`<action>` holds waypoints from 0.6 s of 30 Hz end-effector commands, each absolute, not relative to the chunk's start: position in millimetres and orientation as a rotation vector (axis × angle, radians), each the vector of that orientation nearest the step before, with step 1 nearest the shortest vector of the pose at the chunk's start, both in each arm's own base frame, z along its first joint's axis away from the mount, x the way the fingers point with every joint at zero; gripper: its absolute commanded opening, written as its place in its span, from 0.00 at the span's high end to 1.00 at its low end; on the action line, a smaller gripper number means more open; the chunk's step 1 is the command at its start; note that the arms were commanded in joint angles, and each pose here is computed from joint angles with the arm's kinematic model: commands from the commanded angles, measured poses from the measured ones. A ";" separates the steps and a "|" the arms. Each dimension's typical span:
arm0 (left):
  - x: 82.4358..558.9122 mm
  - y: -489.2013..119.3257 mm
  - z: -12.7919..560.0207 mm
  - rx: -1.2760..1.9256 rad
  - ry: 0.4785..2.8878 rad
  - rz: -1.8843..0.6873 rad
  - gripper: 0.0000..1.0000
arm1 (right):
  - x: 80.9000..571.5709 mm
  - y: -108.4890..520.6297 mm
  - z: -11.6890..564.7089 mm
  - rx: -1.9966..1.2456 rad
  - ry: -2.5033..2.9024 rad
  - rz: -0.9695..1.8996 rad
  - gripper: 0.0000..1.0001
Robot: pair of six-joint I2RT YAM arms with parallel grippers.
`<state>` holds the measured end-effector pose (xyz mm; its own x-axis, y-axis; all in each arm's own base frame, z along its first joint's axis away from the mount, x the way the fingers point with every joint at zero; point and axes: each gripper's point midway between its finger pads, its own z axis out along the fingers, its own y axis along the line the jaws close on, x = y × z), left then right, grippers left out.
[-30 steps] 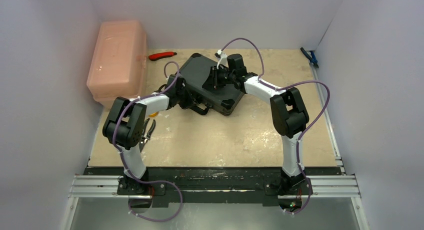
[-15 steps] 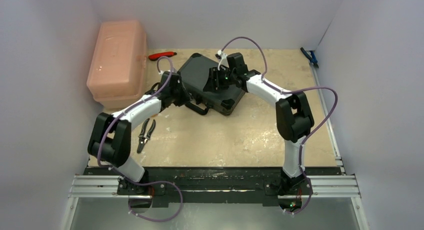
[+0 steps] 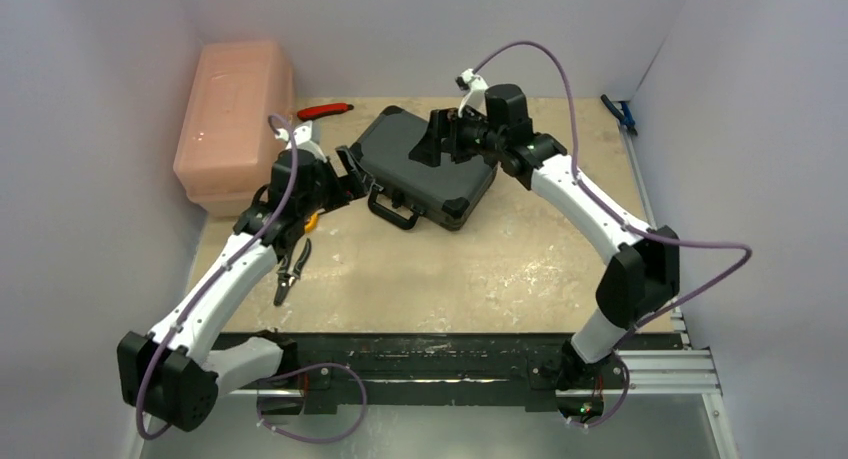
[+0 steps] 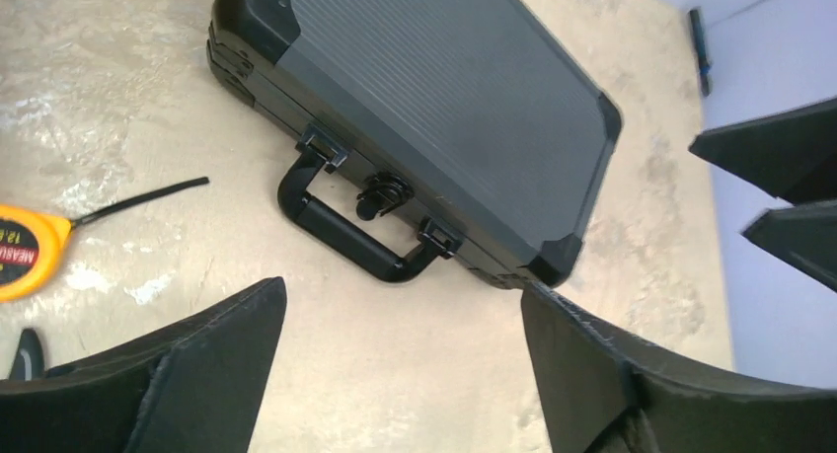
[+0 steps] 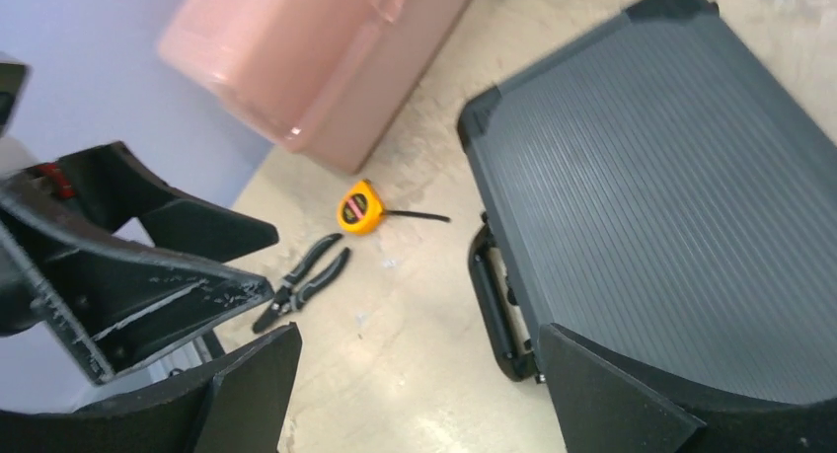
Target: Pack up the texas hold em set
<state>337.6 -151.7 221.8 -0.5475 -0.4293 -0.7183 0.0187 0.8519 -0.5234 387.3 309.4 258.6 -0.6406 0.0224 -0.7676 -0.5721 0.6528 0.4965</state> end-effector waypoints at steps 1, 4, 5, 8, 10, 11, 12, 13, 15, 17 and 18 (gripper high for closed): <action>319.6 -130.6 252.0 -0.229 1.989 -0.510 0.03 | 377.3 301.2 311.9 -0.409 1.911 0.984 0.03; 304.5 -120.5 275.2 -0.195 1.923 -0.494 0.00 | 365.7 292.0 335.4 -0.395 1.828 0.980 0.01; 299.5 -117.4 281.3 -0.184 1.903 -0.488 0.00 | 362.0 288.8 341.0 -0.391 1.805 0.977 0.01; 282.4 -107.5 300.7 -0.152 1.848 -0.472 0.00 | 350.9 277.8 354.3 -0.373 1.744 0.959 0.01; 272.2 -101.0 306.6 -0.136 1.835 -0.452 0.00 | 344.3 269.0 360.7 -0.353 1.707 0.940 0.01; 267.5 -97.5 308.6 -0.128 1.829 -0.438 0.00 | 341.4 265.0 362.2 -0.342 1.695 0.932 0.01; 262.6 -93.6 308.3 -0.123 1.831 -0.422 0.00 | 338.7 260.6 363.7 -0.330 1.686 0.921 0.01; 258.2 -89.9 308.4 -0.119 1.830 -0.407 0.00 | 335.9 257.1 362.1 -0.321 1.690 0.911 0.01; 250.1 -81.9 307.2 -0.113 1.829 -0.372 0.00 | 331.4 250.2 360.4 -0.298 1.696 0.894 0.01; 243.2 -73.9 303.7 -0.114 1.825 -0.337 0.00 | 325.0 245.0 358.9 -0.285 1.691 0.889 0.01; 240.3 -70.0 301.3 -0.116 1.824 -0.320 0.00 | 322.1 241.7 357.7 -0.274 1.688 0.885 0.01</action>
<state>252.1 -88.4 309.4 -0.2855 -0.3180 -0.9041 0.1255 0.9228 -0.3642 325.5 255.9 342.5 -0.3905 0.2035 -0.8978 -0.6219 0.6608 0.4203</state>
